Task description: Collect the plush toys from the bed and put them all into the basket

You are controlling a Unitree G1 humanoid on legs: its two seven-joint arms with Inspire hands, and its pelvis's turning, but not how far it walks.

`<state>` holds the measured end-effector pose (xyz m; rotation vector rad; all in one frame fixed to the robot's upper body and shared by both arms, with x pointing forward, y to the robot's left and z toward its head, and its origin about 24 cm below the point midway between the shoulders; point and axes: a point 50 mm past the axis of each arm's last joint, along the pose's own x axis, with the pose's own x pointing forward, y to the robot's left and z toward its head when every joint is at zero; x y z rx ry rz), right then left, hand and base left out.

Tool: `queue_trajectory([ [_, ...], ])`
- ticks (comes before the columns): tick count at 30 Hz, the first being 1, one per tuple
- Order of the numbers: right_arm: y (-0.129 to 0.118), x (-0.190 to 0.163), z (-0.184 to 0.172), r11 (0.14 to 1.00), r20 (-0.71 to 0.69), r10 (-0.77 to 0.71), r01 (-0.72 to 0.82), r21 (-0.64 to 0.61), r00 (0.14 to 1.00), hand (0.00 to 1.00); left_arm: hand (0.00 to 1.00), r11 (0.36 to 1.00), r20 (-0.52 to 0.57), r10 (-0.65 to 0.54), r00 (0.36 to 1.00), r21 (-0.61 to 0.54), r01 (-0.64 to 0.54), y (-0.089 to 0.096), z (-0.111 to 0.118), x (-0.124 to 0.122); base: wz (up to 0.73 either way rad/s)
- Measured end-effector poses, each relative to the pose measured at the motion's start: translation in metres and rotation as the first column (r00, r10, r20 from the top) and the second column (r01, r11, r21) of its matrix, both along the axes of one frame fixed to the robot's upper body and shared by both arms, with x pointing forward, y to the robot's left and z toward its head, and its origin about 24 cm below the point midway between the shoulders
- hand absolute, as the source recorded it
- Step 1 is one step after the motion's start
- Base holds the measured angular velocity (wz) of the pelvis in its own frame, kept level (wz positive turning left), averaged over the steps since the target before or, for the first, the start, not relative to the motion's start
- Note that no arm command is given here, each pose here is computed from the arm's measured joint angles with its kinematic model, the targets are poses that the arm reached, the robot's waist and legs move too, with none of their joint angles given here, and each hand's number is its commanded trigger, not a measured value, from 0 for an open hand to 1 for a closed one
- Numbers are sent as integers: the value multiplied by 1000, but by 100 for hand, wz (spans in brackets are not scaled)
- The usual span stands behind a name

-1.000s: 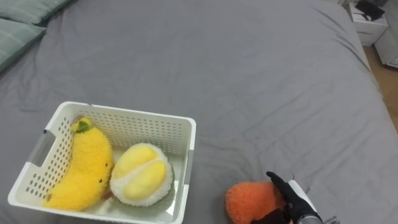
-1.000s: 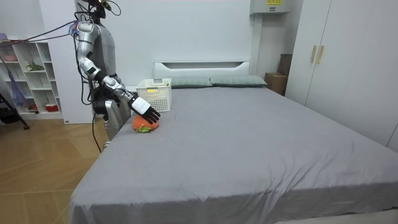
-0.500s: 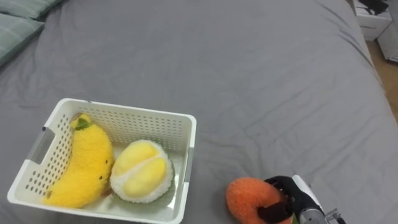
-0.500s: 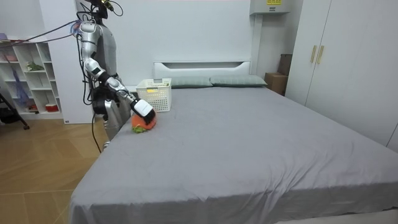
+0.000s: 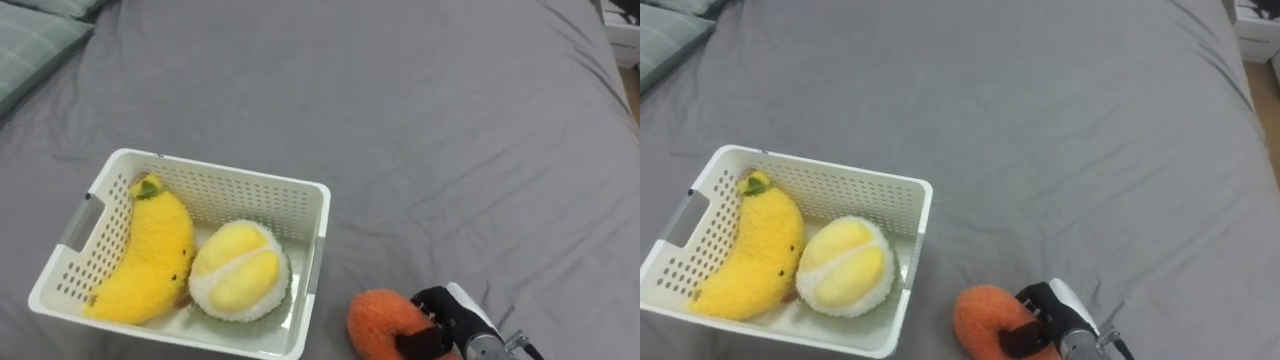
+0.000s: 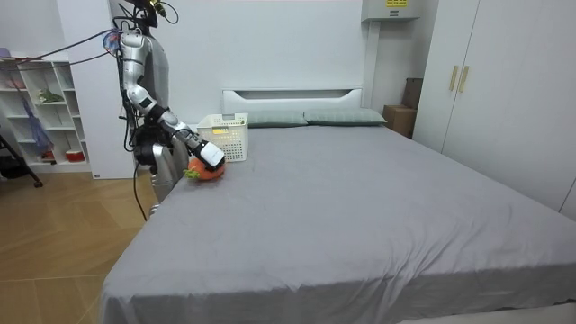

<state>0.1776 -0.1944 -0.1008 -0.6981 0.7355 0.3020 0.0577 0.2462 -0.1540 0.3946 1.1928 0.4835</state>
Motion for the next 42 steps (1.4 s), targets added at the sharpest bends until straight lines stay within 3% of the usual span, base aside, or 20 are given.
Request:
queue_trajectory([
  [16, 9, 19, 31, 995, 81, 98, -100, 19, 992, 100, 0, 997, -9, 78, 997, 13, -78, 8, 1, -12, 5],
  [24, 21, 40, 71, 987, 265, 140, -154, 36, 954, 100, 0, 997, 10, 78, 997, 11, -78, 9, 2, -5, -3],
  [36, 20, 63, 128, 988, 501, 110, -151, 42, 858, 100, 0, 999, 33, 50, 998, -7, -50, 8, 3, 7, -4],
  [42, 25, 74, 152, 983, 584, 105, -171, 60, 805, 100, 0, 999, 7, 46, 999, -24, -46, 7, 1, 2, 0],
])
